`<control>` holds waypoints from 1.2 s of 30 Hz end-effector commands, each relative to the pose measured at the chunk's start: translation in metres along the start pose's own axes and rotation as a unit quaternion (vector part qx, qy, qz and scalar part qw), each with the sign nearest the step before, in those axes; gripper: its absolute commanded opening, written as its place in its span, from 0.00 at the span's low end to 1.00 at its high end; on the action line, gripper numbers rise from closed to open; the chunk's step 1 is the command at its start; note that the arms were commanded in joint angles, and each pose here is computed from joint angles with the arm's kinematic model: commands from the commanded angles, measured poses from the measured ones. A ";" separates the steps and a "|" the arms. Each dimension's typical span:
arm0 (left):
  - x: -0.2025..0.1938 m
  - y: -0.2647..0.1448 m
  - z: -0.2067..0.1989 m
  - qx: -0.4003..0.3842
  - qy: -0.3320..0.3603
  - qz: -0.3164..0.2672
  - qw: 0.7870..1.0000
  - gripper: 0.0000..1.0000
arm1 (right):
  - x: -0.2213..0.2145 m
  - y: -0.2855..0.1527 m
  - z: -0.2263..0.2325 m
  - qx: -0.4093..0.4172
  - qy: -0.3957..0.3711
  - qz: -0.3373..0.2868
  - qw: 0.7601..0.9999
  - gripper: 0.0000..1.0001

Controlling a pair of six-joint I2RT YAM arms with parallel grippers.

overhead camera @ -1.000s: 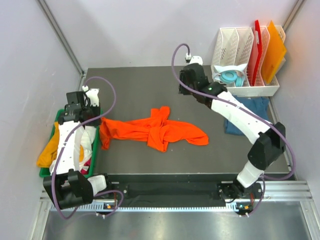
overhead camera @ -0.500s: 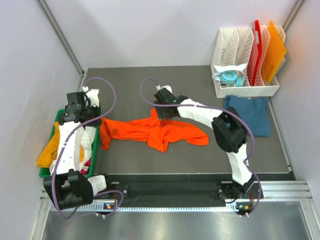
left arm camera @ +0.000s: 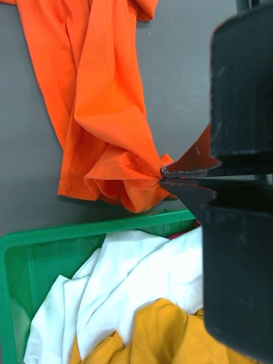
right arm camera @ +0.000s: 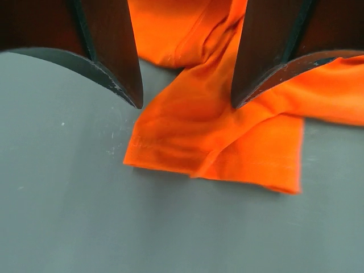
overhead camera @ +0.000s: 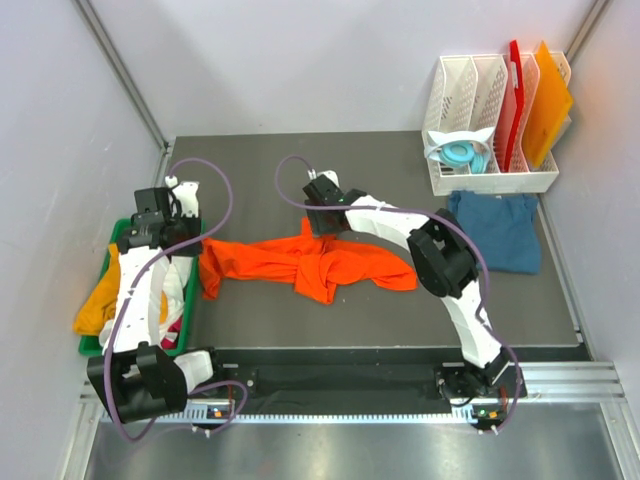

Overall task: Fold and stack the t-shirts
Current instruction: Grap the side of the flattened tshirt closest away from the robot with both arms

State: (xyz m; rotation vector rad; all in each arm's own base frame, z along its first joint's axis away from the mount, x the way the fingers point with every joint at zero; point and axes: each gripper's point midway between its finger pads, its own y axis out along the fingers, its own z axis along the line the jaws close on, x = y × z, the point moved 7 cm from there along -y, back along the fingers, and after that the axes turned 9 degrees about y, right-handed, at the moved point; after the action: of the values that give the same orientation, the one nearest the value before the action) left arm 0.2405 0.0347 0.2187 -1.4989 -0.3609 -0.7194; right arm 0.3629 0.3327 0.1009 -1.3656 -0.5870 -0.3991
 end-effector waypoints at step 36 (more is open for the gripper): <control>0.079 -0.036 0.022 0.065 -0.031 -0.131 0.989 0.00 | 0.031 -0.273 -0.182 -0.062 0.169 -0.241 0.954 0.00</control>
State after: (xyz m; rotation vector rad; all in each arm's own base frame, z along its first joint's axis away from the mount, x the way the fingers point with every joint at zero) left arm 0.2837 0.0291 0.3513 -1.3863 -0.7429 -0.9832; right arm 0.2521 0.1123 0.4371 -0.9085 -0.7949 -1.2262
